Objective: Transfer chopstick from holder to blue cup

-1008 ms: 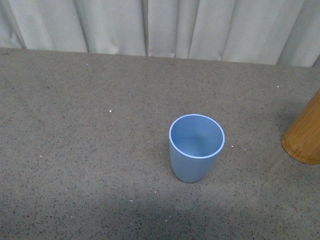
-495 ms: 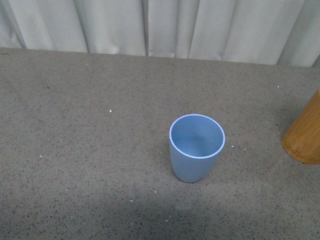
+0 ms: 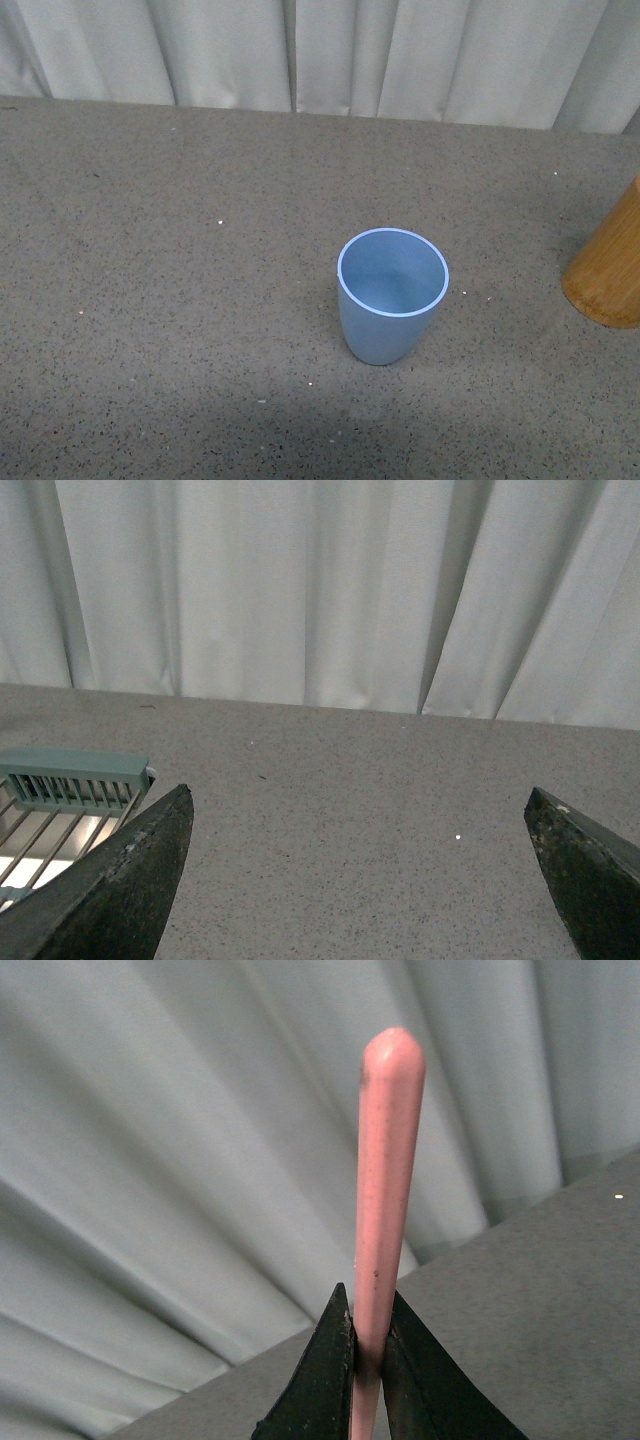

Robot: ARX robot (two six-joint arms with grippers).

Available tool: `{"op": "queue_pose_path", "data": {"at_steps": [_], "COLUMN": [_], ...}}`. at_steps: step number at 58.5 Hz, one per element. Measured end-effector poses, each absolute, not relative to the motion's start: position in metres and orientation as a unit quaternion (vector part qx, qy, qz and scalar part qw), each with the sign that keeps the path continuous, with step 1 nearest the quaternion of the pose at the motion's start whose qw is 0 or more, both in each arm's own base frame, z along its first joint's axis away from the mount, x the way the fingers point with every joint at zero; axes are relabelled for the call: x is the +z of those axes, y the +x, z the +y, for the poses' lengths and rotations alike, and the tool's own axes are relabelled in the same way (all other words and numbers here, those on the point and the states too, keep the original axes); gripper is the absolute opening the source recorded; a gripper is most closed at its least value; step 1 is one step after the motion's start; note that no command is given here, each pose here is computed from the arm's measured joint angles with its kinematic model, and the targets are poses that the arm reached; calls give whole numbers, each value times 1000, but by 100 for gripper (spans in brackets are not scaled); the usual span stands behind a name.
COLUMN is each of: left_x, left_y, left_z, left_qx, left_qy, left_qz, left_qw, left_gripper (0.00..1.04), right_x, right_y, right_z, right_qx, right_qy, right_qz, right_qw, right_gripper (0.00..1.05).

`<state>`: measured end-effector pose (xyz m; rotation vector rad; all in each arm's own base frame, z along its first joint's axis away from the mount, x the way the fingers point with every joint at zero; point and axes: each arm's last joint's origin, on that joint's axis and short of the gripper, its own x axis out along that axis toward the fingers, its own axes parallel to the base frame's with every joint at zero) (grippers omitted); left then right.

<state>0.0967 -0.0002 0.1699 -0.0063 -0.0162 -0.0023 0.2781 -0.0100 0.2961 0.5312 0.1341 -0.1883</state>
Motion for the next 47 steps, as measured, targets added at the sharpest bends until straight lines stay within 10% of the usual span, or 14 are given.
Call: {"op": "queue_pose_path", "data": {"at_steps": [29, 47], "left_x": [170, 170], "left_y": [97, 97], "left_z": [0, 0], "left_qx": [-1, -1], "left_qy": [-3, -3], "left_qz": [-8, -8], "left_qw": [1000, 1000], "left_gripper": [98, 98], "right_x": [214, 178], "right_y": [287, 283], "right_z": [124, 128], "right_qx": [21, 3], "right_qy": [303, 292], "right_qz": [173, 207], "right_qw": [937, 934], "right_gripper": [4, 4]}}
